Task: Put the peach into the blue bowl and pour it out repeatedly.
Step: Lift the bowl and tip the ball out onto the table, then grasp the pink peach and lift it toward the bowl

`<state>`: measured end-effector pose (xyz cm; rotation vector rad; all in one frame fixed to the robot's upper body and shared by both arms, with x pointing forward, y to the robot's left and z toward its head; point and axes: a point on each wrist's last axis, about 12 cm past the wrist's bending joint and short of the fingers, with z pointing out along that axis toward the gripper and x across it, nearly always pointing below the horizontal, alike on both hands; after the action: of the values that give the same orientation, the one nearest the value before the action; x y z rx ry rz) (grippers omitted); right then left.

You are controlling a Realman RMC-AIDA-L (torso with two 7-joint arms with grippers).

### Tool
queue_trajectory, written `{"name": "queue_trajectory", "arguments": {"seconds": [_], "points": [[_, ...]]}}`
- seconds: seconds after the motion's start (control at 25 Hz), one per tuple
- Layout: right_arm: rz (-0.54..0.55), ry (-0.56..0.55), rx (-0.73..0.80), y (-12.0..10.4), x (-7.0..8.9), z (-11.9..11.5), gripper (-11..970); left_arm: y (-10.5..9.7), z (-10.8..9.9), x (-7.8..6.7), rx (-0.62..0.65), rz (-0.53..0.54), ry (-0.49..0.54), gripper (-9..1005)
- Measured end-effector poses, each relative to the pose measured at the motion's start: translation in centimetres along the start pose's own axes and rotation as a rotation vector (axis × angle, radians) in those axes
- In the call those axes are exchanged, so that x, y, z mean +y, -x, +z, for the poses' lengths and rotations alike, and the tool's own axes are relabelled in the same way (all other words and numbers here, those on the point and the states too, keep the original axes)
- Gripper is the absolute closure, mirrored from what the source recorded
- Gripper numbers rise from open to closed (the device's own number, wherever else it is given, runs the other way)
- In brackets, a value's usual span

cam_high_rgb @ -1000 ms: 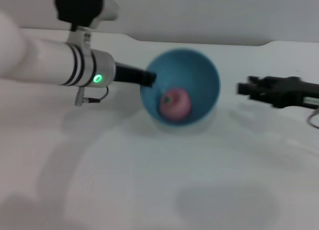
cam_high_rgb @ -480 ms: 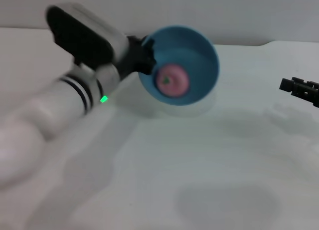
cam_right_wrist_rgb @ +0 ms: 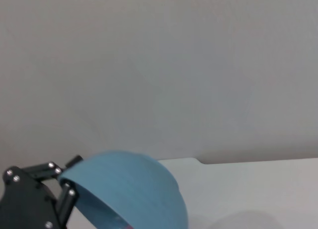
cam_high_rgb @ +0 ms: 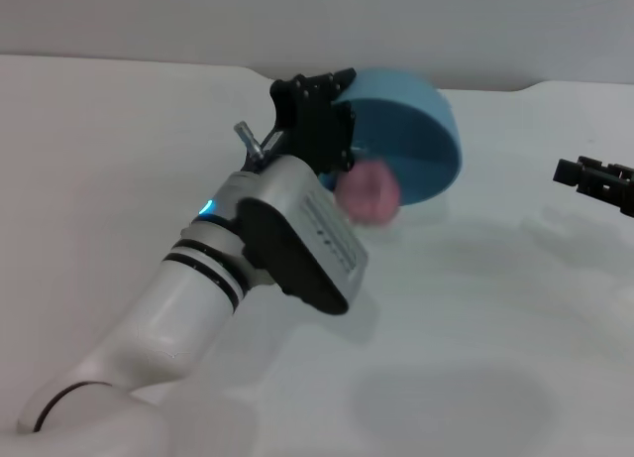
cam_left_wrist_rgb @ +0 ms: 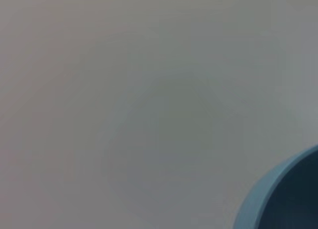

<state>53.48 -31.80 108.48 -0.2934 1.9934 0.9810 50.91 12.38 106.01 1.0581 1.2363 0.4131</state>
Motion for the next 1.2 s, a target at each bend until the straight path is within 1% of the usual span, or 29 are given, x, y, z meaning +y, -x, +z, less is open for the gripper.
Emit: {"name": "queue_trajectory", "arguments": {"seconds": [0.08,0.16,0.24,0.36,0.48,0.52,0.56,0.68,0.76,0.8,0.88,0.96,1.0,1.04,1.12,1.2], "points": [[-0.001,0.001,0.001,0.0,0.0,0.0,450,-0.3,0.0,-0.2,-0.002,0.059,0.007,997],[-0.002,0.001,0.002,0.0,0.0,0.1,450,-1.0,-0.1,-0.2,0.001,0.115,0.040,997],[-0.001,-0.001,0.001,0.0,0.0,0.0,451,-1.2,0.0,0.0,0.010,0.119,0.050,997],[0.000,-0.001,0.001,-0.1,0.0,0.0,451,-1.7,0.3,0.3,0.043,0.094,0.061,996],[-0.002,0.006,0.007,-0.1,0.1,0.2,451,-2.2,0.9,0.8,0.099,0.012,0.067,996],[-0.003,0.010,0.010,-0.1,0.2,0.3,451,-2.4,1.4,1.2,0.135,-0.056,0.066,996],[-0.003,0.013,0.012,-0.1,0.2,0.4,451,-2.5,1.7,1.5,0.156,-0.101,0.068,996],[-0.005,0.029,0.023,-0.1,0.4,0.9,451,-3.3,3.3,3.0,0.256,-0.328,0.016,996],[-0.016,0.046,0.042,0.0,0.7,1.5,451,-4.1,4.3,4.2,0.300,-0.503,-0.063,996],[-0.020,0.052,0.050,-0.1,0.9,1.7,451,-4.4,4.5,4.7,0.308,-0.553,-0.086,996],[-0.034,0.071,0.074,-0.1,1.2,2.4,451,-5.4,5.0,6.1,0.311,-0.730,-0.181,996],[-0.048,0.090,0.096,-0.1,1.6,3.1,451,-6.6,5.2,7.5,0.307,-0.887,-0.256,996],[-0.062,0.108,0.119,-0.1,2.0,4.0,451,-7.8,5.2,8.6,0.312,-1.045,-0.318,996],[-0.062,0.108,0.119,-0.1,2.0,4.0,451,-7.8,5.2,8.6,0.312,-1.045,-0.318,996],[-0.103,0.123,0.146,0.0,2.4,5.0,451,-9.2,5.0,9.7,0.328,-1.205,-0.353,996],[-0.168,0.145,0.177,0.1,3.0,6.1,451,-10.4,4.6,10.6,0.344,-1.323,-0.364,996]]}}
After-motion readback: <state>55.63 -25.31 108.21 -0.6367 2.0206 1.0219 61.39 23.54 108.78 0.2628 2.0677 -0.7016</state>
